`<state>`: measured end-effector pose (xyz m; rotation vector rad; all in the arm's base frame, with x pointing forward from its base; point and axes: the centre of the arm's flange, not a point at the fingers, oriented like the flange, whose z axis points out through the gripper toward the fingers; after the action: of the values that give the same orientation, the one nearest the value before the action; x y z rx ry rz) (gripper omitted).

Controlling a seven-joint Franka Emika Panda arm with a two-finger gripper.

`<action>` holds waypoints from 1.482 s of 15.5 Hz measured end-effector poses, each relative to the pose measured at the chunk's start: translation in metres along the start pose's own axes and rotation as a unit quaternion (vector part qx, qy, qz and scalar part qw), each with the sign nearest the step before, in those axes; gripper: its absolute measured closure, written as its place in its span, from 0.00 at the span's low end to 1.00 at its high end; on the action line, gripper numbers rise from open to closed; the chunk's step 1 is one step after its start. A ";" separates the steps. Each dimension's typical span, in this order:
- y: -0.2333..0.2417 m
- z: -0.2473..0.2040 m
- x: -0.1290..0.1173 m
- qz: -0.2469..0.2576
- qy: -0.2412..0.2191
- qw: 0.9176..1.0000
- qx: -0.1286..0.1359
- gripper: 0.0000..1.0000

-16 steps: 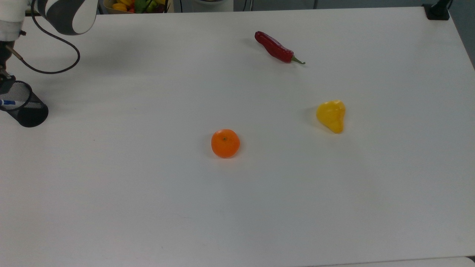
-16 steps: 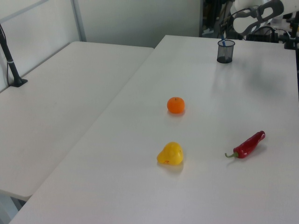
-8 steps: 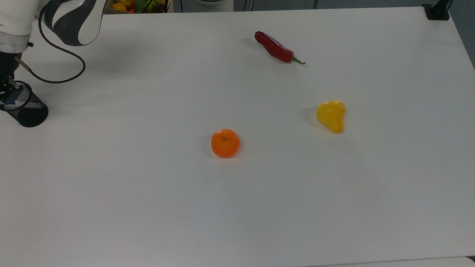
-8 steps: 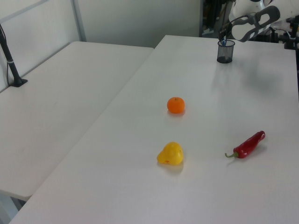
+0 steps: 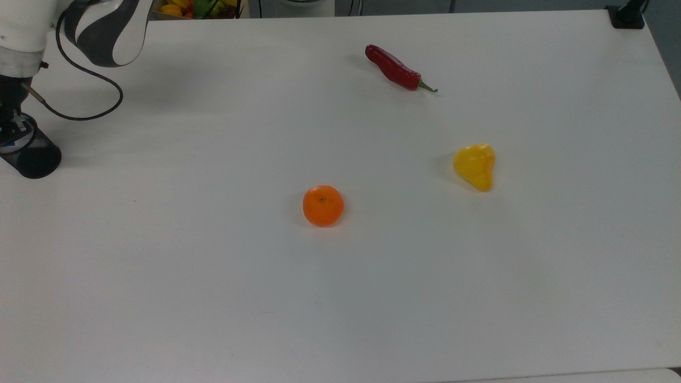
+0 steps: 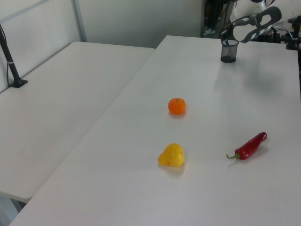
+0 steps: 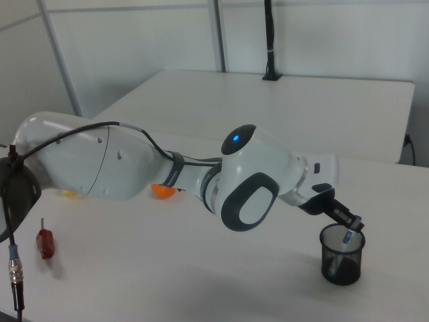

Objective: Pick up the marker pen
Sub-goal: 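Lower the gripper into the cup and close on the white marker, then lift the white marker up out of the pen cup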

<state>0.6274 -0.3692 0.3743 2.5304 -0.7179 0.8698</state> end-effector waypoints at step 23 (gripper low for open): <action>-0.013 -0.141 0.076 0.030 0.025 0.997 0.072 0.83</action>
<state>0.6214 -0.3157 0.5259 2.6141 -0.7423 1.0374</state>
